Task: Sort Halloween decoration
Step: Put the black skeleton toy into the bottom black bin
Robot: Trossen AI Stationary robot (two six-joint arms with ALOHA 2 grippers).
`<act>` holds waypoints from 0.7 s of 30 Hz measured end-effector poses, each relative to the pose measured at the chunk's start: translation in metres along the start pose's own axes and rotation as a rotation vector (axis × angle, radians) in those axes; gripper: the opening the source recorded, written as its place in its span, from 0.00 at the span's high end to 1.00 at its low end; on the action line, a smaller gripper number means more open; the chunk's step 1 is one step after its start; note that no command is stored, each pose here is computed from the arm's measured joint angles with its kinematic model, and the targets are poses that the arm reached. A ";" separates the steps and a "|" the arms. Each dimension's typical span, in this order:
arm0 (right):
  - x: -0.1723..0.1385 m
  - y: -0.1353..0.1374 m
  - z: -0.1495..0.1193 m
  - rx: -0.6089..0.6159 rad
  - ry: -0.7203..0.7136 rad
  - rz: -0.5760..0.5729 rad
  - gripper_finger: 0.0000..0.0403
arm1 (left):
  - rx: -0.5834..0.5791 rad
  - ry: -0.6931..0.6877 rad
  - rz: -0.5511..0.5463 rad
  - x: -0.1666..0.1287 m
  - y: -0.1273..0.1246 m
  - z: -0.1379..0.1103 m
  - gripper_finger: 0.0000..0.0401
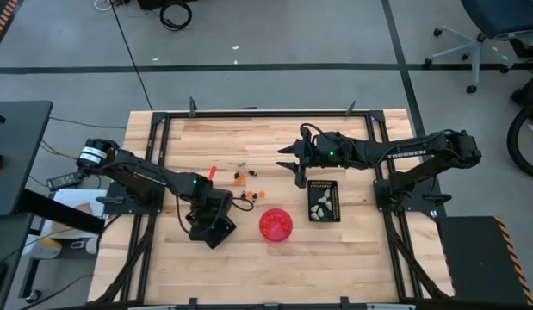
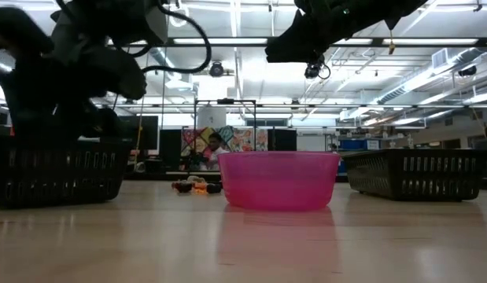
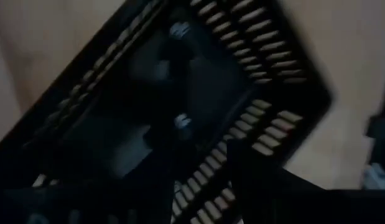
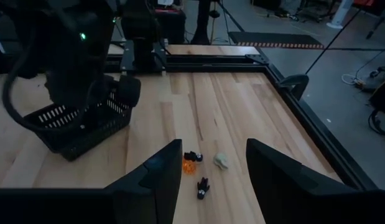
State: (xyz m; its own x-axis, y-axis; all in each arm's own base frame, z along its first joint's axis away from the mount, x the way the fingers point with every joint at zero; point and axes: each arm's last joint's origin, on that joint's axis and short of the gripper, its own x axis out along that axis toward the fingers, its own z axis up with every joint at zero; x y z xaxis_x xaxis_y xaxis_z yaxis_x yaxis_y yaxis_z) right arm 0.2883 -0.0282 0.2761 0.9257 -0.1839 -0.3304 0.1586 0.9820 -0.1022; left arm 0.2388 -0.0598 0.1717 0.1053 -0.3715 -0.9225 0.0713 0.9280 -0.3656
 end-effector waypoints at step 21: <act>0.000 0.000 0.000 0.016 0.001 0.001 0.55 | -0.192 -0.326 0.210 -0.011 0.044 0.049 0.65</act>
State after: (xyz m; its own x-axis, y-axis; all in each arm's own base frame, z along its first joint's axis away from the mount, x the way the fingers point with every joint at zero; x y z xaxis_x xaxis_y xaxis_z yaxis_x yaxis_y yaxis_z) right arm 0.2883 -0.0279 0.2760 0.9257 -0.1828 -0.3313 0.1632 0.9828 -0.0863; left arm 0.2891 -0.0165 0.1719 0.4083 -0.1343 -0.9029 -0.1675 0.9613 -0.2187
